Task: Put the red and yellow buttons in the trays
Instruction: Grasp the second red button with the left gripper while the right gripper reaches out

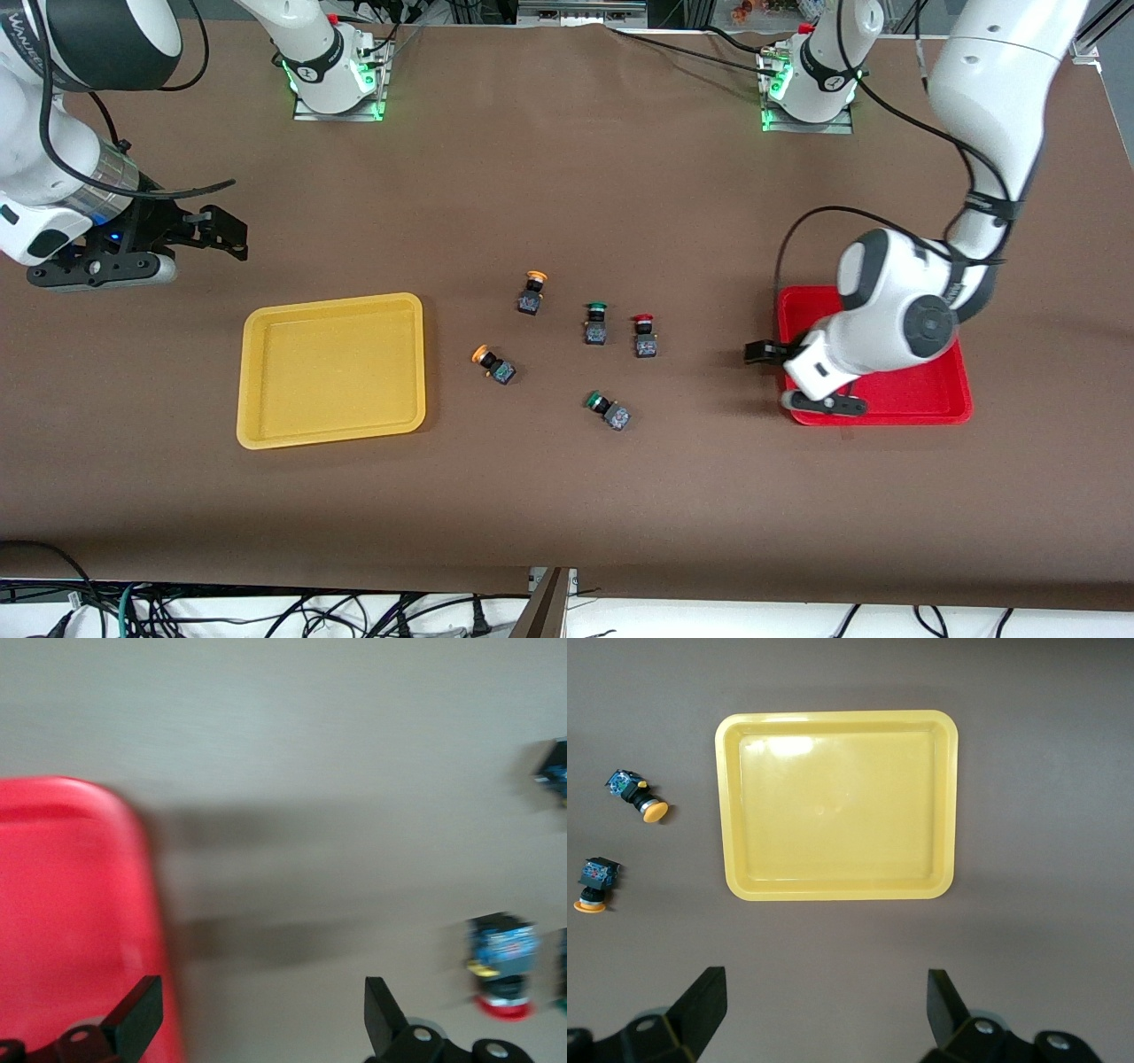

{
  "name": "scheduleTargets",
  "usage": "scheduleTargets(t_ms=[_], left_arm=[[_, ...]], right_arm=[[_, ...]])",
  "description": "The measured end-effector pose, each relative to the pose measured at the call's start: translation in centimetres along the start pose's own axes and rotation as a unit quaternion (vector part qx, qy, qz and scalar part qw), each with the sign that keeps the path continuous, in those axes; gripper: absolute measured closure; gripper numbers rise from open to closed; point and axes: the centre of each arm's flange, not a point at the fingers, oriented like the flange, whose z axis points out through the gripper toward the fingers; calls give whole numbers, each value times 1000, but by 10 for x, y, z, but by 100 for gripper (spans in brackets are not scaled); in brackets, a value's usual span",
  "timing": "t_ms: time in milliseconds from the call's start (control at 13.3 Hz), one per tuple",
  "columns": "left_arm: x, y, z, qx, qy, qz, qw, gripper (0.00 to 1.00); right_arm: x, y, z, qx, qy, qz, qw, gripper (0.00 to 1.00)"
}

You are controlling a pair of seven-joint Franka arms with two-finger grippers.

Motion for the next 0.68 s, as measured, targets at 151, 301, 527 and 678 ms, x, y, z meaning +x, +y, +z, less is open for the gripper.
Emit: scheduleTargets(t_ms=[151, 301, 527, 678], left_arm=[[-10, 49, 11, 3, -5, -23, 1000, 0], [-18, 83, 25, 10, -10, -32, 999, 0], [-26, 104, 42, 36, -7, -25, 999, 0], [-30, 121, 55, 36, 1, -31, 999, 0]], right_arm=[[0, 0, 0, 0, 0, 0, 1000, 0], [0, 0, 0, 0, 0, 0, 1000, 0], [0, 0, 0, 0, 0, 0, 1000, 0], [0, 0, 0, 0, 0, 0, 1000, 0]])
